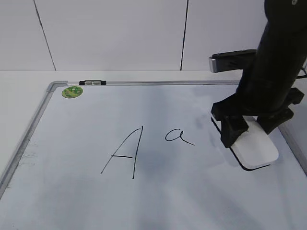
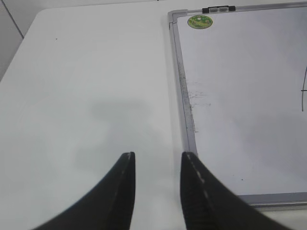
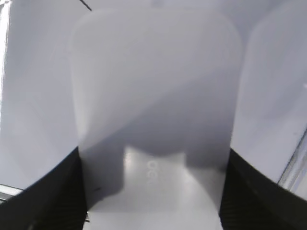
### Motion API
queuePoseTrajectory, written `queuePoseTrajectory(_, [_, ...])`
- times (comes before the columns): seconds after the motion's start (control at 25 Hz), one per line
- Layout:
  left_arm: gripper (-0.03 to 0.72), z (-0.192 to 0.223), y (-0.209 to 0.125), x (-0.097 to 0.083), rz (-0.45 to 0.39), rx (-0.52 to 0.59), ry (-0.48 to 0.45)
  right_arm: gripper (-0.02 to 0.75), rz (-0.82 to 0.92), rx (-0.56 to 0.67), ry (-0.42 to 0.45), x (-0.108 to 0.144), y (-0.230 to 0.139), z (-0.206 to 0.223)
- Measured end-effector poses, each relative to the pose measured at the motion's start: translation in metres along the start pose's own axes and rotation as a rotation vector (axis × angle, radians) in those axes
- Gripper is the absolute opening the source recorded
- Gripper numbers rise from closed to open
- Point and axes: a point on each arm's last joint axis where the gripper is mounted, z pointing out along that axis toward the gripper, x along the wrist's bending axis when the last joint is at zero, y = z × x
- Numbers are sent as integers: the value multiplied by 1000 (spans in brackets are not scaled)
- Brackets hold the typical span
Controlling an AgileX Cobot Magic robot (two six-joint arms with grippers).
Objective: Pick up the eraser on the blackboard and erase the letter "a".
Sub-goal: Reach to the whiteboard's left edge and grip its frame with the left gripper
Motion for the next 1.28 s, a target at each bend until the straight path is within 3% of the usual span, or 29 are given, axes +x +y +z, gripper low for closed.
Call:
queuePoseTrajectory(0.28, [245,0,0,0,0,0,0,538,-82,56,-21,23,5,18])
queuePoseTrajectory(0.76, [244,1,1,-3,-29,8,-30,538,-84,52,-26,24,5,17])
queuePoseTrajectory(1.04, [245,32,34,1,-40,184,-56,538,-85,50,-29,24,6,17])
queuePoseTrajectory(1.28, [244,91,76,3,-52,378,-73,538,-84,49,-29,24,6,17])
